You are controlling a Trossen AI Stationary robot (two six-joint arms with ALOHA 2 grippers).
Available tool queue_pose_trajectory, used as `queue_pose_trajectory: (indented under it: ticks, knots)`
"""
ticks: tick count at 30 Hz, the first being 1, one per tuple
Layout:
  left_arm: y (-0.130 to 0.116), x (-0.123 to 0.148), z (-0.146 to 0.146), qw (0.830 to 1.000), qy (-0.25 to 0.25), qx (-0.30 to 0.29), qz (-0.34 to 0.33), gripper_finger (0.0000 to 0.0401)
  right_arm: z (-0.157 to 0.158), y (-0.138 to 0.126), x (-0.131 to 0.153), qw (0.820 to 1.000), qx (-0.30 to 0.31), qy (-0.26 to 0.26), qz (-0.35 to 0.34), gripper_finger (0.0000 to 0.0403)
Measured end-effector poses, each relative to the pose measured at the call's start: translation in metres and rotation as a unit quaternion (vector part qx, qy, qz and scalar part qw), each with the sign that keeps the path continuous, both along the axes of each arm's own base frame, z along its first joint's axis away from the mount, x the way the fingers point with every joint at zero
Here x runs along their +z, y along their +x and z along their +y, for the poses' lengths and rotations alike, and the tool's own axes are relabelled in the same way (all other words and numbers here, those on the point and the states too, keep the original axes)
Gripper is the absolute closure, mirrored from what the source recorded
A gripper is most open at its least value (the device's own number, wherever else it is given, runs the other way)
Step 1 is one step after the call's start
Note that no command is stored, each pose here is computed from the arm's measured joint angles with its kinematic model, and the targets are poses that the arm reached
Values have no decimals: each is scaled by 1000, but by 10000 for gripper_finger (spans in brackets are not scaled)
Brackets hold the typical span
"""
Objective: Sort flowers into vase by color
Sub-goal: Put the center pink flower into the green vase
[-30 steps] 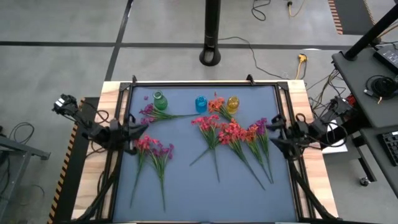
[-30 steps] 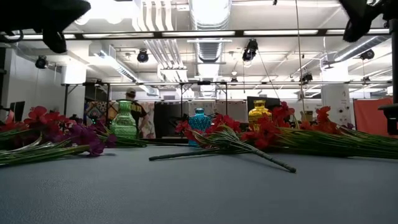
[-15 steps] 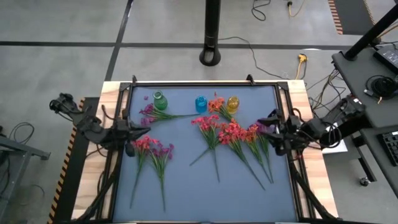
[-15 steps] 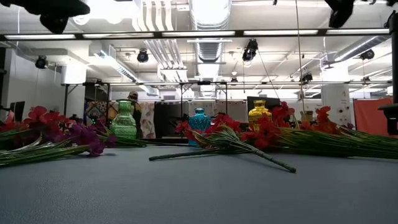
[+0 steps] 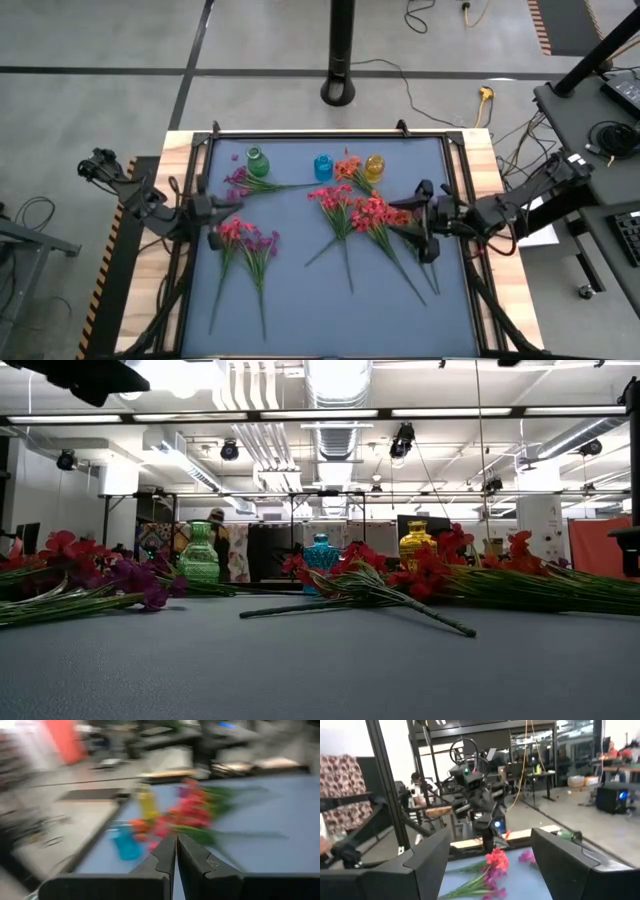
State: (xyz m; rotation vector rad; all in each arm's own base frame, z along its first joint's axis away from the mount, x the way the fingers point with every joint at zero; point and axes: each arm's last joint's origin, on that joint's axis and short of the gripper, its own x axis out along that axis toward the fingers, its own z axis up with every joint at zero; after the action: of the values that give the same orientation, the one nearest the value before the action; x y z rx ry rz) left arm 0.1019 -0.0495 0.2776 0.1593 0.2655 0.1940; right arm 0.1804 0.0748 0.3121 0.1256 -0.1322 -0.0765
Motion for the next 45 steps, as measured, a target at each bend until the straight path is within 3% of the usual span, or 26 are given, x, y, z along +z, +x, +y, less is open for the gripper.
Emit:
queue_pose_trajectory:
  ticks: [3, 5, 11, 14, 19, 23, 27, 30, 34, 45]
  knots:
    - [0, 4, -7, 992, -3, -124, 22, 399, 2, 4, 5, 1000, 3, 19, 2, 133]
    - [-1, 5, -8, 987, 1, -157, 25, 399, 2, 6, 8, 998, 7, 62, 4, 133]
    - [-1, 8, -2, 997, 35, -70, 11, 399, -1, 20, -18, 978, -16, 188, 91, 133]
    - [-1, 4, -2, 996, 47, -66, 27, 399, -3, 33, -36, 961, -5, 239, 142, 133]
    - [-1, 4, 0, 997, 57, -48, 26, 399, -5, 51, -51, 960, 17, 201, 195, 133]
    - [-2, 9, 5, 992, 117, 51, 8, 399, -3, 62, -57, 963, 5, 166, 211, 133]
    - [-3, 11, 10, 978, 159, 136, 5, 399, -5, 71, -55, 968, -52, 141, 200, 133]
    - [-3, 11, 9, 984, 127, 128, -5, 399, -7, 73, -56, 967, -98, 138, 192, 133]
    - [0, 9, 5, 991, 81, 102, -11, 399, -7, 75, -59, 963, -110, 157, 190, 133]
    - [4, 7, 2, 991, 83, 102, -3, 399, -3, 80, -67, 961, -71, 163, 211, 133]
